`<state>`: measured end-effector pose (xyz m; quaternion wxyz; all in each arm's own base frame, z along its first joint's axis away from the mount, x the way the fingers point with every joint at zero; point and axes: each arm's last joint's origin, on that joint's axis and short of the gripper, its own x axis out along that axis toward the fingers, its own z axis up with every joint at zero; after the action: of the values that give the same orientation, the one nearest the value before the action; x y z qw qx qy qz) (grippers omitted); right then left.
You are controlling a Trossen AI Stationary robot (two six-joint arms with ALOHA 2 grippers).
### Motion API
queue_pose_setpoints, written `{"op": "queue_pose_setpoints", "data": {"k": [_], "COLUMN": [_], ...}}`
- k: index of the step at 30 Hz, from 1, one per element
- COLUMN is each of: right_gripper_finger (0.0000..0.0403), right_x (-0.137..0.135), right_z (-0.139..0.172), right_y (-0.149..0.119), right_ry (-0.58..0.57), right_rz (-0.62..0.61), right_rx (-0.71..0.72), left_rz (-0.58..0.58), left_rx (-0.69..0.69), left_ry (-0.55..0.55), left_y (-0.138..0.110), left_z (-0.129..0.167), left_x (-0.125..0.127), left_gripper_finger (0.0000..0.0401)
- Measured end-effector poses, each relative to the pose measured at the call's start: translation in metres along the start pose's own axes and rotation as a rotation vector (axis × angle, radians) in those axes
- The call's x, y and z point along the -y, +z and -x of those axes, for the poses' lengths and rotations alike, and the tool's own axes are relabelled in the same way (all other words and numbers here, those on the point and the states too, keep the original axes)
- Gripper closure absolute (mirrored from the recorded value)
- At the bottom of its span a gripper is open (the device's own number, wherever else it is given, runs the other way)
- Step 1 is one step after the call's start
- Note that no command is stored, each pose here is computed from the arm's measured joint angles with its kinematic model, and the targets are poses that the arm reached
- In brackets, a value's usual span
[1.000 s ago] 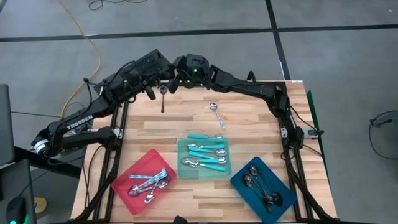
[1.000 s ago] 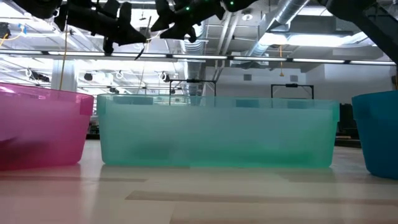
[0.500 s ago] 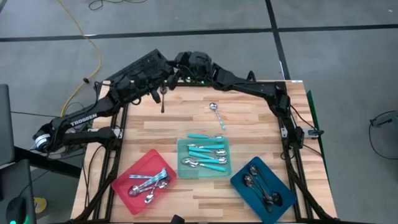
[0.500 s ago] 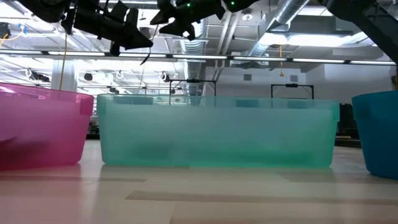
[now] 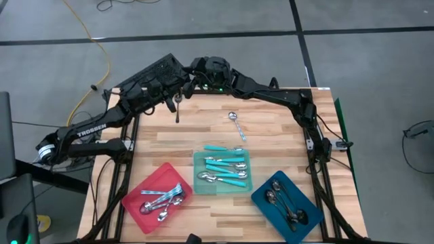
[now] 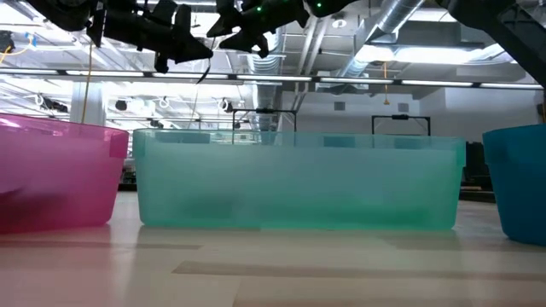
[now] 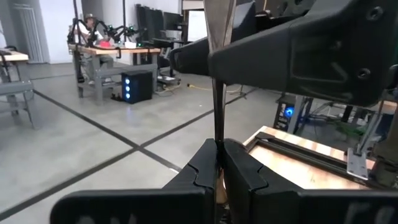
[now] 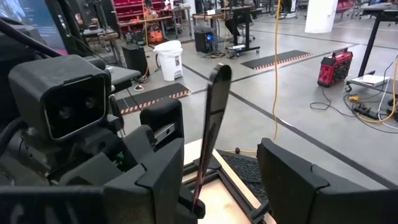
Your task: Sort silverware by color (type)
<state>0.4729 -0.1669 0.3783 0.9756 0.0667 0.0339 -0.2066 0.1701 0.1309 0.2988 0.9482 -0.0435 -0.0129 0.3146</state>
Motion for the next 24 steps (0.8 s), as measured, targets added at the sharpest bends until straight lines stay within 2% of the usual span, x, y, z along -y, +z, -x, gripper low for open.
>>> {"op": "queue_pose_setpoints", "data": {"k": [7, 12, 19, 24], "right_gripper_finger": [0.0181, 0.0200, 0.0249, 0.0314], "right_x": [-0.0002, -0.0004, -0.0001, 0.0000], "right_z": [0.0000, 0.0000, -0.0001, 0.0001], "right_y": [-0.0003, -0.0011, -0.0022, -0.0053], "right_ry": [0.000, 0.000, -0.001, -0.002], "right_rz": [0.000, 0.001, 0.003, 0.005], "right_rx": [-0.003, -0.011, -0.021, -0.053], "left_rz": [-0.011, -0.011, -0.011, -0.010], "left_rx": [0.037, 0.042, 0.016, 0.025], "left_ry": [-0.003, -0.010, -0.031, -0.001], "left_y": [0.0034, 0.0036, -0.0015, -0.0012], "left_z": [0.0001, -0.0005, -0.0057, -0.0063], "left_x": [0.0026, 0.0030, 0.0041, 0.0037], "left_gripper_finger": [0.0401, 0.0401, 0.0401, 0.0401]}}
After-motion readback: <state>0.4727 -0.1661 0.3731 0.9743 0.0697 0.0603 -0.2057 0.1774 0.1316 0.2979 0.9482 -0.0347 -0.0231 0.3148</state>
